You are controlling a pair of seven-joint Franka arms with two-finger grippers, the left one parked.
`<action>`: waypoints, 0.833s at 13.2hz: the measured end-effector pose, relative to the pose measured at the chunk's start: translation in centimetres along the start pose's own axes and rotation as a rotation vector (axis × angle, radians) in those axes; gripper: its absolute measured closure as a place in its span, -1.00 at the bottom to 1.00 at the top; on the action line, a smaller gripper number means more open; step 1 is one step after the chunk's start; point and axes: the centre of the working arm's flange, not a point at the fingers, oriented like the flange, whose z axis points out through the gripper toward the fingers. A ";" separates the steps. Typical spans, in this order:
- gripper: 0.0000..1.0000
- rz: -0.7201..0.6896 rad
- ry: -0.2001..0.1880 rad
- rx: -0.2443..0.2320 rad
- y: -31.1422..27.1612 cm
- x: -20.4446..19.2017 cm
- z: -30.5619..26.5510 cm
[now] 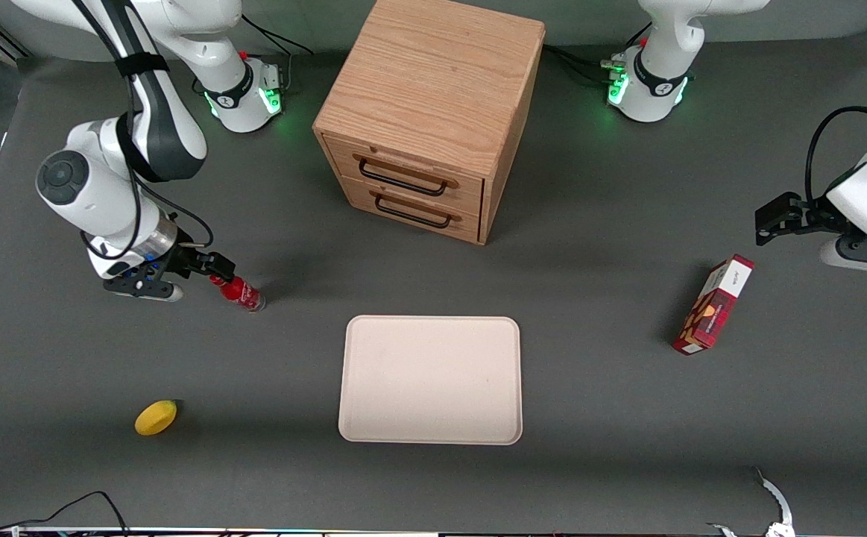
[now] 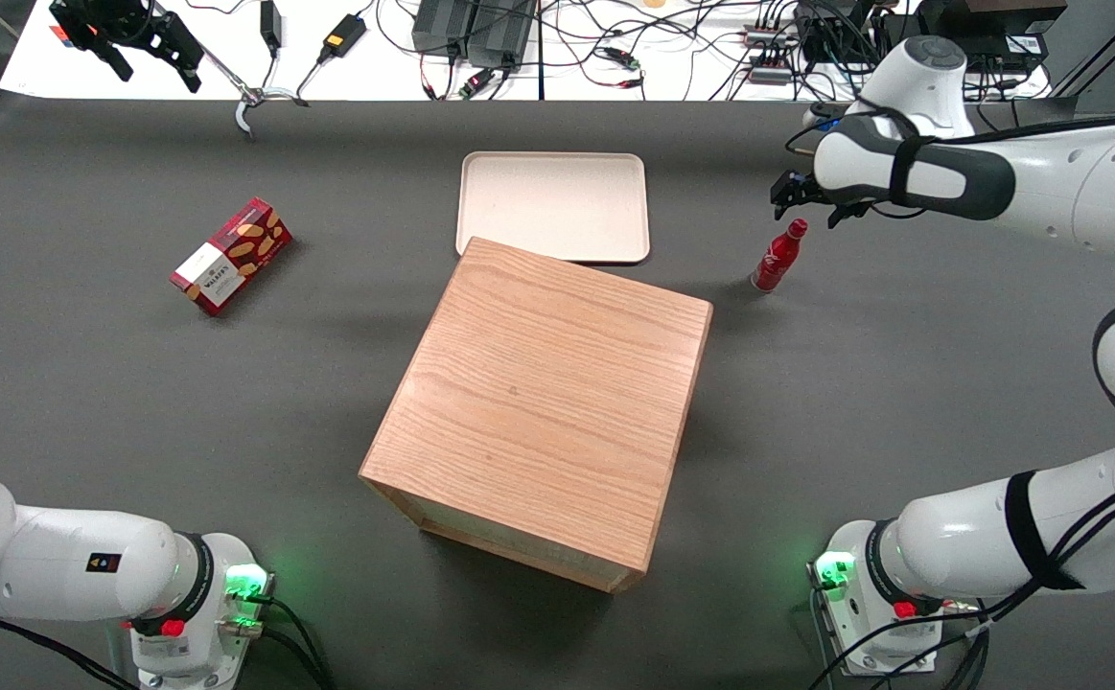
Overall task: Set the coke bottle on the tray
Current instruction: 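Move the open right gripper down to the red Coca-Cola bottle, then close the right gripper on the bottle's body and lift it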
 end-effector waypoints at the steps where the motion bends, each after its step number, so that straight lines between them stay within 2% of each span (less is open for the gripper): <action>1: -1.00 0.001 0.000 0.001 0.0 -0.1 0.5; 2: -0.99 0.001 -0.004 0.000 0.0 -0.2 0.9; 3: -0.81 0.001 -0.008 -0.001 0.1 -0.3 1.1; 8: 0.37 -0.002 -0.011 -0.002 0.0 -0.5 1.2; 11: 0.37 -0.030 -0.018 -0.010 -1.1 -0.7 0.8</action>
